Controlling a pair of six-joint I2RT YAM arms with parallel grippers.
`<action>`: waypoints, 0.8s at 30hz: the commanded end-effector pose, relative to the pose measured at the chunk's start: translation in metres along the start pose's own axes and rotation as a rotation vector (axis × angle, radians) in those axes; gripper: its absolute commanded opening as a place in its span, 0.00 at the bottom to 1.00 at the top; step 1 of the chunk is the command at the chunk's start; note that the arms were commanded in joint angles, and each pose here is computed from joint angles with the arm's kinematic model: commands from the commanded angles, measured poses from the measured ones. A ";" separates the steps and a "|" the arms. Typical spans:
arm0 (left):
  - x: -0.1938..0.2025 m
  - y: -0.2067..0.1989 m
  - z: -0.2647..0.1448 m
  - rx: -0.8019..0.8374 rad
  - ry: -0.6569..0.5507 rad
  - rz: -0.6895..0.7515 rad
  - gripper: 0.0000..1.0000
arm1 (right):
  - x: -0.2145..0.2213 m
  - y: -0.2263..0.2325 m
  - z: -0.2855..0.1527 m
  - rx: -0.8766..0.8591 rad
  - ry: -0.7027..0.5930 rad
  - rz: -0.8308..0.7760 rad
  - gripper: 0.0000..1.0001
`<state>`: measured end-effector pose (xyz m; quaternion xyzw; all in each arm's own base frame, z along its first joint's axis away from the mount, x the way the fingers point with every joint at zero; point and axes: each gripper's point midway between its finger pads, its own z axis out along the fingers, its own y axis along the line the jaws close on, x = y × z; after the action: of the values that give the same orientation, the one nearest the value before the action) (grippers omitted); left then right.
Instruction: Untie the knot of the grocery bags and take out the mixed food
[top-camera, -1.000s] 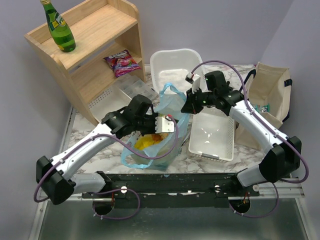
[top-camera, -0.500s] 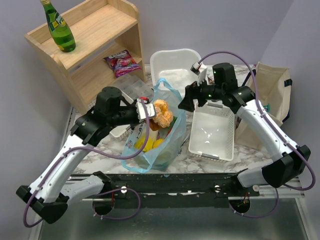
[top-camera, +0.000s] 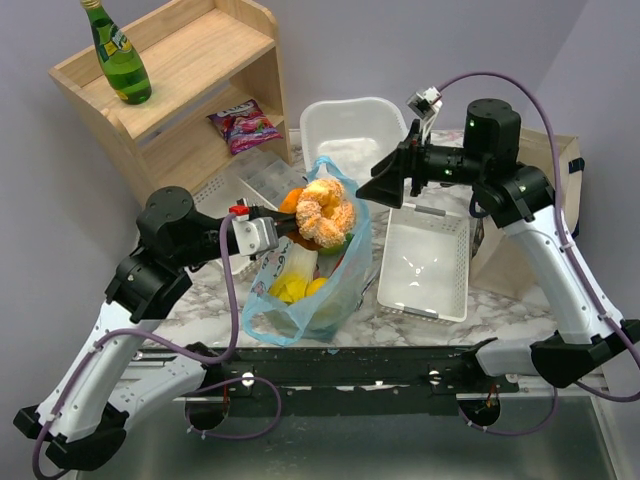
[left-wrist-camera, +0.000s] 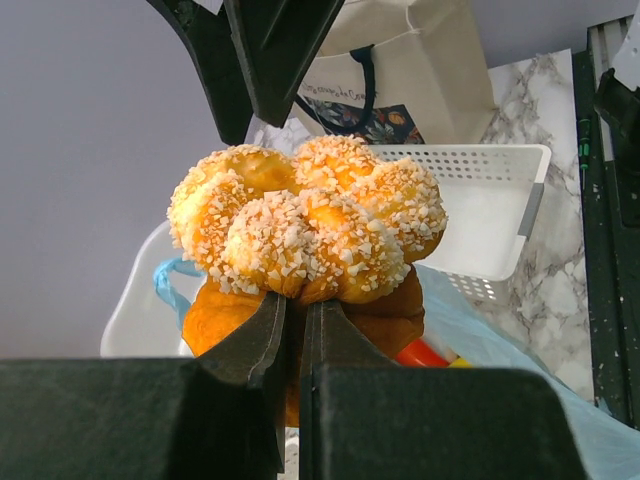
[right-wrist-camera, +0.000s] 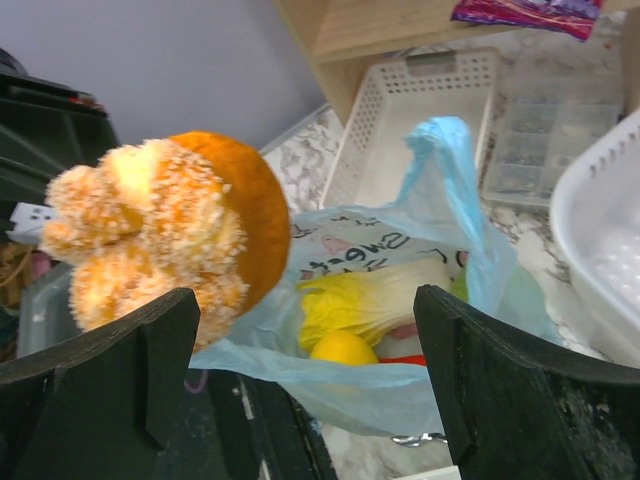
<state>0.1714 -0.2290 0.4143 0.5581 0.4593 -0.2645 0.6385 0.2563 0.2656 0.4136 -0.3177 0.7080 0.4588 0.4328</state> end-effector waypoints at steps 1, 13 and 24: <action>-0.008 0.004 0.008 0.012 -0.059 0.085 0.00 | 0.006 0.032 0.001 -0.131 0.023 0.069 0.97; -0.003 0.000 0.011 0.009 -0.045 0.110 0.00 | 0.034 0.024 0.041 -0.070 0.099 0.005 0.41; -0.016 0.001 -0.029 -0.028 0.148 -0.046 0.76 | 0.027 0.009 0.050 -0.006 0.082 -0.021 0.01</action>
<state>0.1831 -0.2211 0.4180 0.5367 0.5202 -0.2329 0.6222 0.2389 0.3106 0.3775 -0.3492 0.7203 0.4578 0.3868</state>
